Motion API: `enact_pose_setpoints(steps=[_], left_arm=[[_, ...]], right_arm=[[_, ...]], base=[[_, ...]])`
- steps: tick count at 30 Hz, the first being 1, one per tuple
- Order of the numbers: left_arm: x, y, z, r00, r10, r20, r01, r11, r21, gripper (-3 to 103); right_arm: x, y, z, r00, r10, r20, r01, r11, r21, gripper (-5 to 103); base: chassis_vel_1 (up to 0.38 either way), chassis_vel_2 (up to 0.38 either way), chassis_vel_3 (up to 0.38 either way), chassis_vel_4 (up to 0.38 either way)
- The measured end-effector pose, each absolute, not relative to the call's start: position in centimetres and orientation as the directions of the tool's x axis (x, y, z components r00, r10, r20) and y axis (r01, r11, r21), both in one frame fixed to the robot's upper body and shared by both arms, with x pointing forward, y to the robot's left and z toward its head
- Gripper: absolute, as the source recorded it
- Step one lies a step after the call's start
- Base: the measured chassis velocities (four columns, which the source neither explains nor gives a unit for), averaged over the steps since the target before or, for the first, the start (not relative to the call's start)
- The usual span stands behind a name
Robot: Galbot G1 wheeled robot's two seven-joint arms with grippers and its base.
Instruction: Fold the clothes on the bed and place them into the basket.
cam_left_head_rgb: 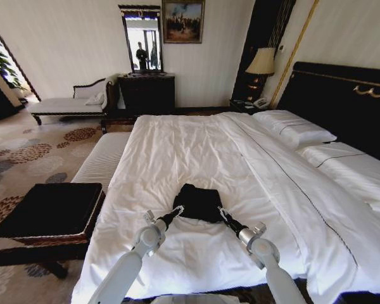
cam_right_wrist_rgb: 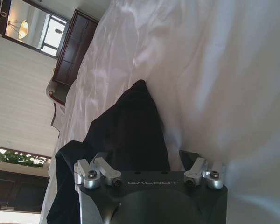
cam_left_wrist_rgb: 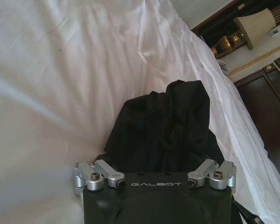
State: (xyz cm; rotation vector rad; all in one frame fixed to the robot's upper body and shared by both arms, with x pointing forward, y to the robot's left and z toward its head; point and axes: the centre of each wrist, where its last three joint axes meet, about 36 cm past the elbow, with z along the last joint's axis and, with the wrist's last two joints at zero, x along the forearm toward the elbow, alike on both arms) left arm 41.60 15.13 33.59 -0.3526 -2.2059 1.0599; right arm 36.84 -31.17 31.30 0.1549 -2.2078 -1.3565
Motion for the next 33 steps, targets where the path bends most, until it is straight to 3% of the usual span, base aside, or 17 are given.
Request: enact_pose_setpoints(steps=[2, 3, 4, 6, 7, 8, 10, 12, 15, 17, 20, 23, 27, 33], left_arm=[[41.6, 14.9, 33.6, -0.749, 0.493, 0.442, -0.034, 0.638, -0.769, 77], [41.6, 14.9, 33.6, -0.749, 0.493, 0.442, -0.034, 0.638, -0.769, 77], [41.6, 14.8, 33.7, -0.751, 0.493, 0.440, -0.030, 0.640, -0.768, 73], [41.5, 14.7, 33.8, -0.752, 0.493, 0.439, -0.027, 0.641, -0.767, 73], [41.4, 14.6, 33.8, -0.753, 0.492, 0.436, -0.022, 0.644, -0.765, 61], [41.4, 14.6, 33.9, -0.754, 0.492, 0.435, -0.020, 0.645, -0.764, 61], [41.3, 14.6, 34.0, -0.757, 0.492, 0.429, -0.009, 0.649, -0.761, 45], [41.3, 14.6, 34.1, -0.758, 0.493, 0.427, -0.007, 0.649, -0.760, 45], [41.3, 14.5, 34.2, -0.759, 0.497, 0.420, -0.001, 0.646, -0.764, 28], [41.3, 14.4, 34.2, -0.759, 0.499, 0.418, 0.002, 0.643, -0.766, 28], [41.3, 14.1, 34.1, -0.759, 0.504, 0.412, 0.007, 0.639, -0.769, 12], [41.2, 13.9, 34.1, -0.760, 0.505, 0.409, 0.009, 0.638, -0.770, 4], [40.9, 13.9, 34.7, -0.764, 0.509, 0.396, 0.024, 0.636, -0.771, 3], [38.0, 16.2, 37.9, -0.796, 0.506, 0.333, 0.104, 0.655, -0.748, 3]], right_arm=[[36.8, -31.2, 31.3, -0.848, -0.368, 0.381, 0.170, 0.492, 0.854, 75], [36.8, -31.2, 31.3, -0.848, -0.368, 0.381, 0.170, 0.492, 0.854, 75], [36.8, -31.2, 31.4, -0.848, -0.368, 0.381, 0.164, 0.502, 0.849, 64], [36.8, -31.2, 31.4, -0.849, -0.367, 0.381, 0.161, 0.506, 0.847, 64], [36.8, -31.1, 31.5, -0.849, -0.367, 0.380, 0.153, 0.517, 0.842, 54], [36.8, -31.0, 31.6, -0.850, -0.367, 0.379, 0.150, 0.520, 0.841, 54], [36.9, -30.9, 31.8, -0.852, -0.366, 0.374, 0.140, 0.530, 0.837, 42], [36.9, -30.9, 31.9, -0.852, -0.366, 0.373, 0.138, 0.531, 0.836, 37], [36.9, -30.8, 31.9, -0.852, -0.366, 0.374, 0.136, 0.535, 0.834, 27], [36.9, -30.8, 31.9, -0.852, -0.366, 0.374, 0.135, 0.537, 0.833, 21], [36.9, -30.6, 32.0, -0.854, -0.361, 0.375, 0.128, 0.553, 0.823, 7], [36.8, -30.4, 32.3, -0.857, -0.353, 0.374, 0.120, 0.570, 0.813, 5], [36.5, -30.1, 32.8, -0.865, -0.336, 0.373, 0.101, 0.613, 0.784, 5], [34.7, -28.9, 35.4, -0.895, -0.284, 0.343, 0.011, 0.756, 0.655, 5]], base=[[0.000, 0.000, 0.000, 0.000], [0.000, 0.000, 0.000, 0.000], [0.000, 0.000, 0.000, 0.000], [0.000, 0.000, 0.000, 0.000], [0.000, 0.000, 0.000, 0.000], [0.000, 0.000, 0.000, 0.000], [0.000, 0.000, 0.000, 0.000], [0.000, 0.000, 0.000, 0.000], [0.000, 0.000, 0.000, 0.000], [0.000, 0.000, 0.000, 0.000], [0.000, 0.000, 0.000, 0.000], [0.000, 0.000, 0.000, 0.000], [0.000, 0.000, 0.000, 0.000], [0.000, 0.000, 0.000, 0.000]])
